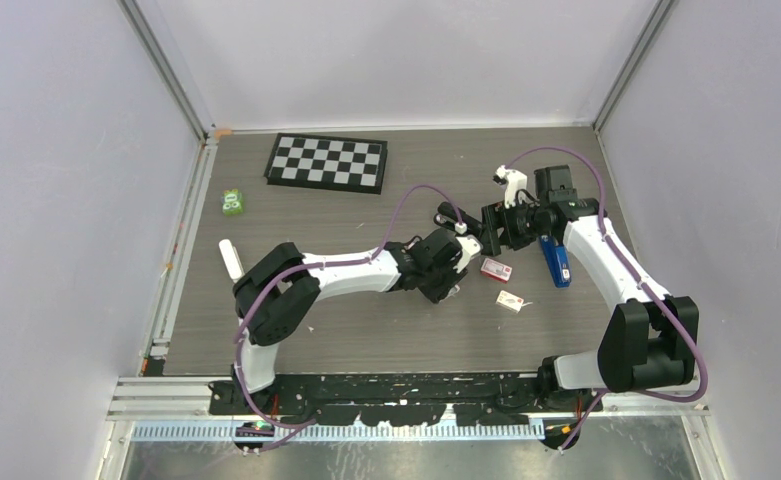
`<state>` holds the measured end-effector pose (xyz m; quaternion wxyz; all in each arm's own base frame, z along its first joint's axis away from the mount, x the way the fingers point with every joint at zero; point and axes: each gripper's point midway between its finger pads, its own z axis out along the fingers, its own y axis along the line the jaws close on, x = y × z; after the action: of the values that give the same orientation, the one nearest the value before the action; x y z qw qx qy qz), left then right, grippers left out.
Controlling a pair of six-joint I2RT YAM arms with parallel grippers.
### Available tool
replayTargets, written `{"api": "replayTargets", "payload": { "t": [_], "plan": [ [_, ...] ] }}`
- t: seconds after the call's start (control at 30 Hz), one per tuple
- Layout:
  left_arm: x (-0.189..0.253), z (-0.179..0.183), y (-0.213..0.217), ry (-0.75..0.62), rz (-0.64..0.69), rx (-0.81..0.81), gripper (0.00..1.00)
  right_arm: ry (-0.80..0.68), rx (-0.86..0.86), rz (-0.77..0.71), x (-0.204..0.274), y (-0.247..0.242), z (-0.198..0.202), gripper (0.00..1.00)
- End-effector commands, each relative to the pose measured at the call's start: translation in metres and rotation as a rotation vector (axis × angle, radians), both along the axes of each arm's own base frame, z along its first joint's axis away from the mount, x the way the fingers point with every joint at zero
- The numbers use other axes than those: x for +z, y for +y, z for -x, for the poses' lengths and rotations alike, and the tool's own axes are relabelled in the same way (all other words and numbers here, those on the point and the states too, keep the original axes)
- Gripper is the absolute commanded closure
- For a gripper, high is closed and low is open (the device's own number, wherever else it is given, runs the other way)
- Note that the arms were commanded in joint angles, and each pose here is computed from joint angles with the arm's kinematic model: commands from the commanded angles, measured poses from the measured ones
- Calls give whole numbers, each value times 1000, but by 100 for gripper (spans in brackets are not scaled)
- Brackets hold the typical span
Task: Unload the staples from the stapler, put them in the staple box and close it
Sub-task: Adjust the staple in the staple box.
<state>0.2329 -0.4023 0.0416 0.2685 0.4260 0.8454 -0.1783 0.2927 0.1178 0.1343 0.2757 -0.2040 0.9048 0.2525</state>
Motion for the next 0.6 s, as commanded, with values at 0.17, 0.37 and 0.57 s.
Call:
{"api": "replayTargets", "payload": {
  "t": [0.17, 0.37, 0.57],
  "plan": [
    [19, -13, -21, -33, 73, -4, 66, -14, 58, -76, 19, 18, 1, 21],
    [17, -12, -22, -26, 73, -3, 63, -11, 60, -78, 18, 18, 2, 21],
    [15, -13, -23, -23, 68, 0, 63, -11, 61, -79, 19, 18, 2, 21]
  ]
}}
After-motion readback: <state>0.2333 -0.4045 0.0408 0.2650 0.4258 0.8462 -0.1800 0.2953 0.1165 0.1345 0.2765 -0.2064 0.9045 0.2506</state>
